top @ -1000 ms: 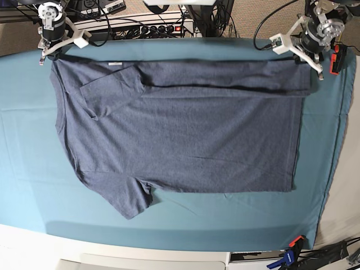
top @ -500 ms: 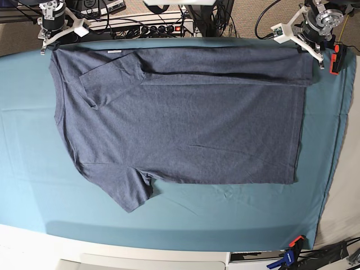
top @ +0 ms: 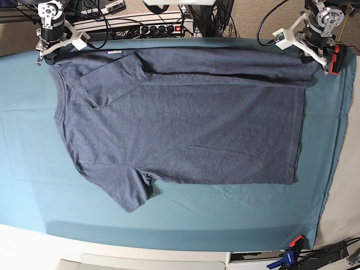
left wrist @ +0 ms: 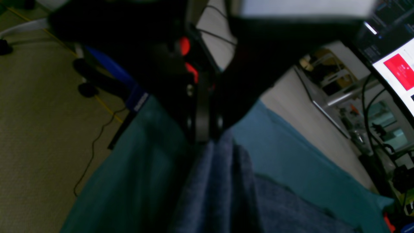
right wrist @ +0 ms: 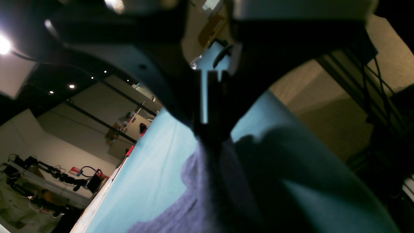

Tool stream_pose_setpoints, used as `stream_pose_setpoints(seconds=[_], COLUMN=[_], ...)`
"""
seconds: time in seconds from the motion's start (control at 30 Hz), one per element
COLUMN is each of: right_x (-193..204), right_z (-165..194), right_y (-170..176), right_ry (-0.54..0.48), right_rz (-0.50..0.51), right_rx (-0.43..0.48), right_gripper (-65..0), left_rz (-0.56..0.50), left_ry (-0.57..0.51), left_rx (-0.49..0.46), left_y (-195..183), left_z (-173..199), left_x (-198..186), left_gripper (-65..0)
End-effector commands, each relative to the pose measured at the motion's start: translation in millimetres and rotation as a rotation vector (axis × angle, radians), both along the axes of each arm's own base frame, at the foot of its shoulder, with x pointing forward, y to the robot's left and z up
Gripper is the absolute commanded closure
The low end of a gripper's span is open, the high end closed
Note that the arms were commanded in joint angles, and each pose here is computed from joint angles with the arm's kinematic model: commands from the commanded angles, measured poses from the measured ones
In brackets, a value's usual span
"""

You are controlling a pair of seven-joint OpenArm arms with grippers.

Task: Fold the T-shirt properly
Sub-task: 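Pull the shirt toward the robot with both grippers to straighten it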

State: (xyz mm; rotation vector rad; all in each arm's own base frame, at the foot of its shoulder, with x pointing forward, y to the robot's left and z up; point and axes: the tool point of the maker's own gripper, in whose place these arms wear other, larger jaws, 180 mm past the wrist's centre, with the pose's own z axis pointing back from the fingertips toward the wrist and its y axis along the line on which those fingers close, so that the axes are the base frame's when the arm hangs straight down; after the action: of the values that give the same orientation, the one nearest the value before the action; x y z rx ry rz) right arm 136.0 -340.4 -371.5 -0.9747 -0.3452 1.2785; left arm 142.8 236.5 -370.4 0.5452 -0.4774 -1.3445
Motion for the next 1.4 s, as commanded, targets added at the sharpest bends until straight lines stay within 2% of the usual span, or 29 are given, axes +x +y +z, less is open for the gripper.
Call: stream_pose_setpoints(seconds=[0.0,0.43,0.83,1.13,1.17,1.2,1.23,1.27,1.3,1.33,1.37], right_x=[7,2,-22,-20,-19,-19,-19,-19,-19,-19,-19], right_z=[9,10,-5,-6,-6,-6,-6,-6,-6,-6,-6], right_y=[-2,-9,-10,-8,-7,-7,-7,-7,-7,-7,-7], right_ry=[-0.031,-0.023,0.098,0.095,0.096,0.096,0.096,0.096,0.096,0.096,0.095], right_rz=[0.012,-0.023,-0.035,-0.026,-0.021,-0.020,-0.021,-0.021,-0.021,-0.020,-0.021], right_rx=[-0.016,-0.037,-0.038,-0.029,-0.025,-0.024,-0.025,-0.025,-0.025,-0.025,-0.025], right_gripper=[0.0,0.0,0.0,0.0,0.0,0.0,-5.6,-14.2,-20.8,-24.6,-25.1], left_rz=[-0.005,0.012,0.010,0.010,0.010,0.010,0.010,0.010,0.009,0.009,0.009], left_ry=[-0.027,-0.012,-0.010,-0.011,-0.011,-0.011,-0.011,-0.011,-0.011,-0.011,-0.011], left_rx=[0.025,0.036,0.034,0.034,0.034,0.034,0.034,0.034,0.034,0.034,0.034], left_y=[5,8,8,8,8,8,8,8,8,7,7], left_z=[8,6,6,6,6,6,6,6,6,6,6], left_x=[5,2,1,1,1,1,1,1,1,1,1], left_gripper=[0.0,0.0,0.0,0.0,-4.0,-10.9,-17.3,-22.8,-25.4,-25.6,-25.6])
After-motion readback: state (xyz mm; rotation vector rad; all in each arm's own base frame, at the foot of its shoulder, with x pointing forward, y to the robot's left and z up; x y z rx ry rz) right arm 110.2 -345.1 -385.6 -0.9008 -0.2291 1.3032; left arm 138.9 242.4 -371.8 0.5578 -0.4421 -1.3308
